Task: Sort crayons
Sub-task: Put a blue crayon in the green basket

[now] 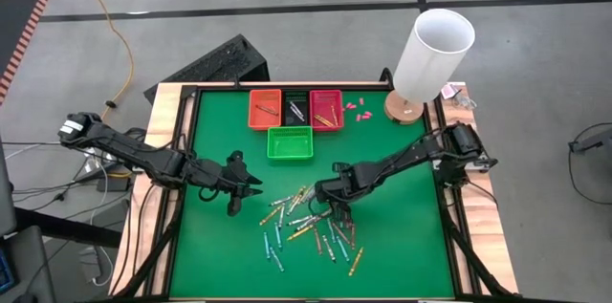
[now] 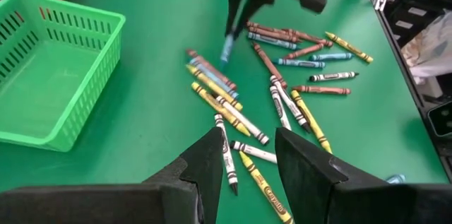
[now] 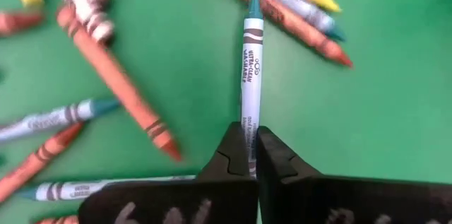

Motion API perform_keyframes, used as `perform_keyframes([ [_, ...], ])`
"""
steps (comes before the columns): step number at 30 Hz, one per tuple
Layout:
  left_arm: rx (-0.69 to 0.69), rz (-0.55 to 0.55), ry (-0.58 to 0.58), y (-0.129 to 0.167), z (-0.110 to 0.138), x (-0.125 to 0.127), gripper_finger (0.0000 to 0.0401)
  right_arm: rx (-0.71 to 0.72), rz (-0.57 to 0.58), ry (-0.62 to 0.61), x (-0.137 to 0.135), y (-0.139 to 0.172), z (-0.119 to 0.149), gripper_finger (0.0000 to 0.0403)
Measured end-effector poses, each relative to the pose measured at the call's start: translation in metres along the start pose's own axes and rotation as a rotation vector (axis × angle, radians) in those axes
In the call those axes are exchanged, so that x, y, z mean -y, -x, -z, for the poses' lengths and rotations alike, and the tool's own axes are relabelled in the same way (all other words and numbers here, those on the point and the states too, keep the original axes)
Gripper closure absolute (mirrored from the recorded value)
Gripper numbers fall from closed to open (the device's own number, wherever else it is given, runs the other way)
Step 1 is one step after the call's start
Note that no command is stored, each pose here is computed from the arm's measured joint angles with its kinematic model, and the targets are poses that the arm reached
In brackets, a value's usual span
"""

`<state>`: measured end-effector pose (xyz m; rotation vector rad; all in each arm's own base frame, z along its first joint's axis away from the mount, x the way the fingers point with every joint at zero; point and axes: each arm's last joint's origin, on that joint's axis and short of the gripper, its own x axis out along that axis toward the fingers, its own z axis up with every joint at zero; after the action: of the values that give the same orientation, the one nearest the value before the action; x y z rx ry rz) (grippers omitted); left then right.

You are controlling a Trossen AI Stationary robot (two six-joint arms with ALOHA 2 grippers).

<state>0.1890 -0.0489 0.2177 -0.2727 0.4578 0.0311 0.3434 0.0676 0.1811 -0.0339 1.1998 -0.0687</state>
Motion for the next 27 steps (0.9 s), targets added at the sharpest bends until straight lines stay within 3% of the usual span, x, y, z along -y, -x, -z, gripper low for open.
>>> perform_keyframes([
  [6, 0.002, -0.007, 0.008, 0.0, 0.0, 0.0, 0.0282, 0.017, 0.031, 0.046, 0.014, 0.026, -0.023, 0.0399],
  [11, 0.009, -0.023, 0.009, 0.0, 0.0, -0.001, 0.0282, 0.128, 0.1, 0.058, 0.038, 0.038, -0.046, 0.04],
  [20, 0.017, -0.041, 0.007, 0.0, 0.0, -0.001, 0.0282, 0.417, 0.22, 0.01, 0.101, 0.04, -0.078, 0.04],
  [27, 0.011, -0.052, 0.004, 0.0, 0.001, -0.002, 0.0282, 0.386, 0.165, 0.009, 0.129, 0.019, -0.076, 0.0383],
])
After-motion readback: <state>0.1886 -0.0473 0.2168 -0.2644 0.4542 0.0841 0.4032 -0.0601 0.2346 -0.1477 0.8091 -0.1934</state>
